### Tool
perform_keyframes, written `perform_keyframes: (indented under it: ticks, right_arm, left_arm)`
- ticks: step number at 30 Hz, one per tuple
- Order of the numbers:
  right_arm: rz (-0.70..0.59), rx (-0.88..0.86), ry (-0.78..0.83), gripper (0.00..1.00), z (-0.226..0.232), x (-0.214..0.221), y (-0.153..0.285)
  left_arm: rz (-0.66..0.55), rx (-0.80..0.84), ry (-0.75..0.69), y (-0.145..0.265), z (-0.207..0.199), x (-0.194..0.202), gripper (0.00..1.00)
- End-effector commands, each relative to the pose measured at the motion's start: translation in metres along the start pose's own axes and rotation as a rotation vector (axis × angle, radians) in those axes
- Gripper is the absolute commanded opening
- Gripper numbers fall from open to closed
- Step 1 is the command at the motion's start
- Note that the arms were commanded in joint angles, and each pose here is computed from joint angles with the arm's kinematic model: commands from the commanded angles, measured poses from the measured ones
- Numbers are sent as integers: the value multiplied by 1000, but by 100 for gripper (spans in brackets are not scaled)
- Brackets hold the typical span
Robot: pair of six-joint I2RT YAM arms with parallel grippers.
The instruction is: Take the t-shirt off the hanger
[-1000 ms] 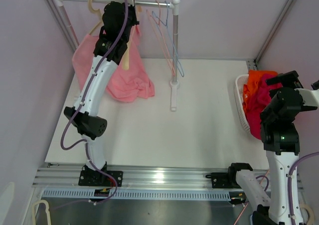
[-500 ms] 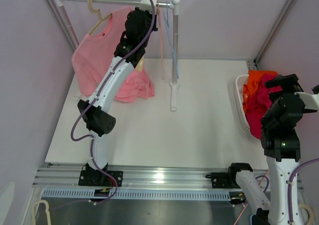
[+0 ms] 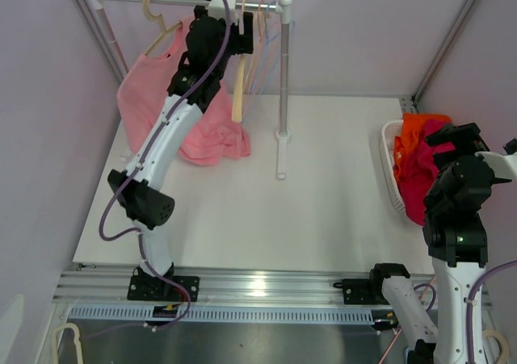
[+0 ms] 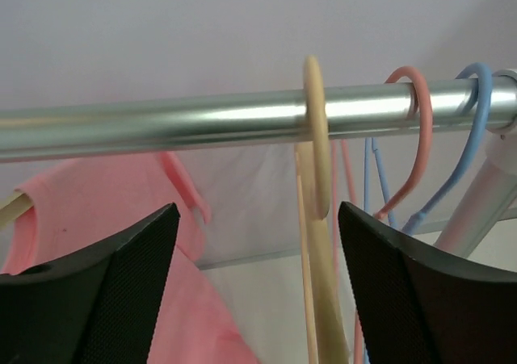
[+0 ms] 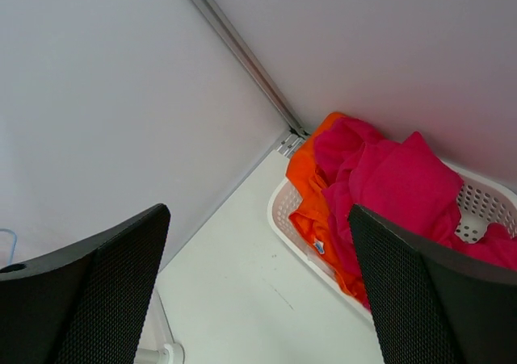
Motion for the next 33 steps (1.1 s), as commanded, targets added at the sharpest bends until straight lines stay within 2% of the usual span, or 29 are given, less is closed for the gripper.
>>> perform_keyframes:
  ticks: [1, 2, 3, 4, 6, 11, 13, 14, 17, 20, 26, 29, 31, 33]
  right_arm:
    - [-4, -30, -16, 96, 1, -6, 6]
    - [4, -53, -16, 96, 4, -6, 6]
    - [8, -66, -17, 96, 5, -7, 7]
    - [6, -82, -20, 96, 7, -10, 8]
    - [24, -116, -19, 96, 12, -11, 7]
    - [27, -135, -19, 97, 18, -17, 5]
    - [25, -147, -27, 97, 20, -18, 4]
    - [27, -153, -30, 97, 21, -17, 4]
    - [32, -159, -41, 97, 24, -15, 1]
    - [33, -159, -24, 97, 26, -13, -3]
    - [-8, -160, -5, 98, 34, -19, -14]
    - [3, -195, -17, 98, 44, -22, -19]
    - [12, -224, -28, 98, 53, -21, -21]
    - [11, -229, -31, 98, 57, -19, -23]
  left_arm:
    - [-105, -7, 82, 44, 22, -62, 87]
    - [-97, 47, 115, 50, 24, -66, 89]
    - [-145, 74, 158, 69, 29, -89, 93]
    - [-108, 42, 159, 67, 48, -74, 99]
    - [-131, 29, 197, 81, 64, -83, 99]
    - [-128, -98, 178, 89, 111, -82, 100]
    - [-196, -113, 174, 95, 123, -94, 99]
    - [-175, -115, 169, 91, 128, -81, 100]
    - [-186, -126, 180, 80, 140, -82, 100]
    - [-134, -153, 185, 62, 154, -71, 100]
    - [-124, -188, 214, 44, 193, -70, 99]
    - [-129, -174, 197, 36, 199, -73, 100]
    - [-80, -188, 209, 23, 209, -58, 99]
    - [-97, -163, 217, 19, 209, -67, 93]
Point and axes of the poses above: each gripper's point midway between its finger pads, its own y axis back along the fingers, its own z axis along the line the jaws close on, x = y × z, the point moved 9 cm from there along y, back along the fingers, and after that the axes turned 13 degrees about y, right-handed, at the moved point
